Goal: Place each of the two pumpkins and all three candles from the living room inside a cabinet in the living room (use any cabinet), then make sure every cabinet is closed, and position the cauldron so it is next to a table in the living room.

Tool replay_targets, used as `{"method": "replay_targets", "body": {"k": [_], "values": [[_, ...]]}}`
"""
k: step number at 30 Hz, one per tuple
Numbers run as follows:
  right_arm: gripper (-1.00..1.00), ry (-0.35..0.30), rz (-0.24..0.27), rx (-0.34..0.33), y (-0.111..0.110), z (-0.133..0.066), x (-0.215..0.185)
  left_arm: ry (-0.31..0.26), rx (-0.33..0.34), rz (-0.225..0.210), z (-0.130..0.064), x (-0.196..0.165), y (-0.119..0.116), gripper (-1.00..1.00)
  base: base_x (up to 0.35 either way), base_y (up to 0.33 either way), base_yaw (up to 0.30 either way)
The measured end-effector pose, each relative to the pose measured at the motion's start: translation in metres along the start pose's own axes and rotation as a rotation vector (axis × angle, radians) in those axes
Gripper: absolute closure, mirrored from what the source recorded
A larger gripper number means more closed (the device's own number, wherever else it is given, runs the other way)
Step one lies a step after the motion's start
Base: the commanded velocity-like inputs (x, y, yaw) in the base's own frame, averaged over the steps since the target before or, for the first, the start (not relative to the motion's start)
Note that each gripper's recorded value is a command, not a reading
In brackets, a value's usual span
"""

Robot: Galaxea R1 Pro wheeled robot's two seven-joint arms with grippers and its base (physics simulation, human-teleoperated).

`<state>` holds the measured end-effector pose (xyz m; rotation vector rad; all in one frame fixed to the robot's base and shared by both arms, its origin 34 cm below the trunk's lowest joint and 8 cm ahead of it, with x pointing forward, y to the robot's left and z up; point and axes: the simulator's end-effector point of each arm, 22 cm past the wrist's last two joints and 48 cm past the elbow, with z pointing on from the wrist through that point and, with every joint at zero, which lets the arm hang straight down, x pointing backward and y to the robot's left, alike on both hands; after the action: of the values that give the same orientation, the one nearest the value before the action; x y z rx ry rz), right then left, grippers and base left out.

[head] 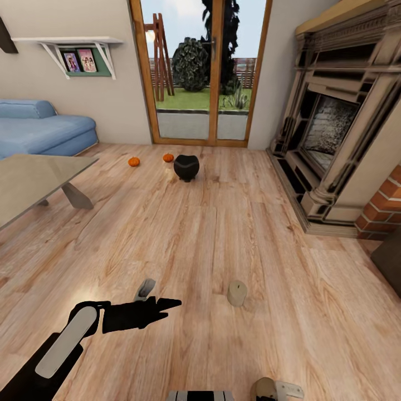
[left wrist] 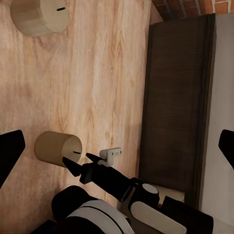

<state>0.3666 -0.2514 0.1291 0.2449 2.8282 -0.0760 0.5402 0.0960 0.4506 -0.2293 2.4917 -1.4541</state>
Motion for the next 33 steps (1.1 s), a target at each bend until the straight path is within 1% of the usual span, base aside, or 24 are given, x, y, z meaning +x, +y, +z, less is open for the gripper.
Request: {"method": "replay_targets", "body": {"k": [7,33], "values": [[-1.00,-0.001,0.000,0.000,0.0001,0.0000,-0.0003,0.000,0.000,0.000,0.0000,-0.0001,-0.0001,-1.00,0.000,0.000,0.000],[-1.00,-0.006,0.001,0.000,0.0000,0.0000,-0.0014,0.004,0.001,0.000,0.0013,0.0015,-0.0007,-1.00,0.045,0.000,0.000]]}}
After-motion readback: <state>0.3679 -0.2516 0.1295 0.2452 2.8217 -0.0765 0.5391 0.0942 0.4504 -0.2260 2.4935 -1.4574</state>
